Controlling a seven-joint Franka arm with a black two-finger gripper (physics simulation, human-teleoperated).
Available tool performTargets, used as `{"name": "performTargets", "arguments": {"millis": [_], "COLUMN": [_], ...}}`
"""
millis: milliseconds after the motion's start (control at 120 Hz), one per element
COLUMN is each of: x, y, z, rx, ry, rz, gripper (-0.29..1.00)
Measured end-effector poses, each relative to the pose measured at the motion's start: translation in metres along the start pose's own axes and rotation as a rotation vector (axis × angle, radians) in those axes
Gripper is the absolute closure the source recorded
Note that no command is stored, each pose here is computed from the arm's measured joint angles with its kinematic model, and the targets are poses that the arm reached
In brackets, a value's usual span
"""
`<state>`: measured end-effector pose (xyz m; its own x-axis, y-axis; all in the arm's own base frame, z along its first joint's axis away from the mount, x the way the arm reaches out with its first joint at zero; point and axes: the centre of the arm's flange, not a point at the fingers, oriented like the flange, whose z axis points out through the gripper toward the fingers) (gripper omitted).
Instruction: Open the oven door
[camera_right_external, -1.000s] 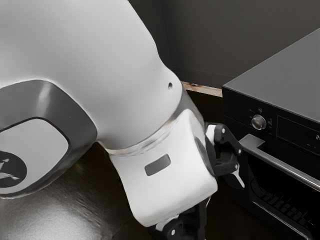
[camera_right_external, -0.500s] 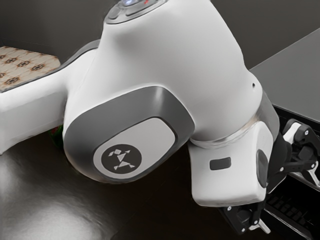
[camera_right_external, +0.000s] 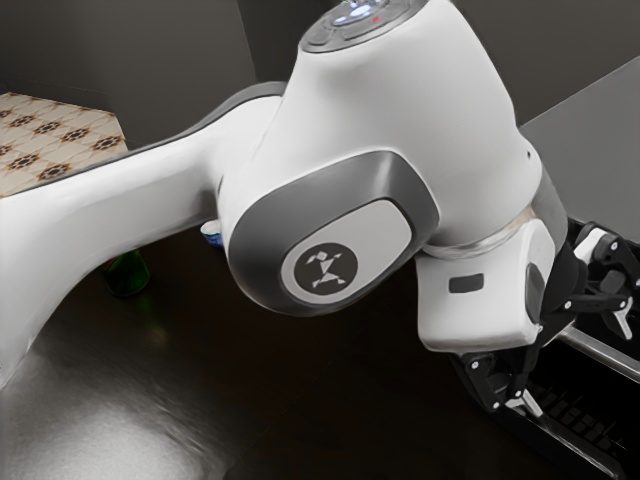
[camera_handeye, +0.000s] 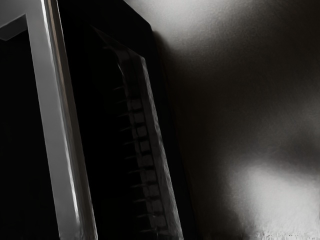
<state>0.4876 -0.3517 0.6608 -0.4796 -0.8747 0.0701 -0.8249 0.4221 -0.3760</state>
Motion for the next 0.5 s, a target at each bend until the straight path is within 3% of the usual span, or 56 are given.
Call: {"name": "performTargets", "arguments": {"millis": [500], "x": [-0.004], "y": [0.000], "z": [0.025], "rx": [0.004], "ry": [-0.018], "rz": [0.058], "gripper": [0.00]}}
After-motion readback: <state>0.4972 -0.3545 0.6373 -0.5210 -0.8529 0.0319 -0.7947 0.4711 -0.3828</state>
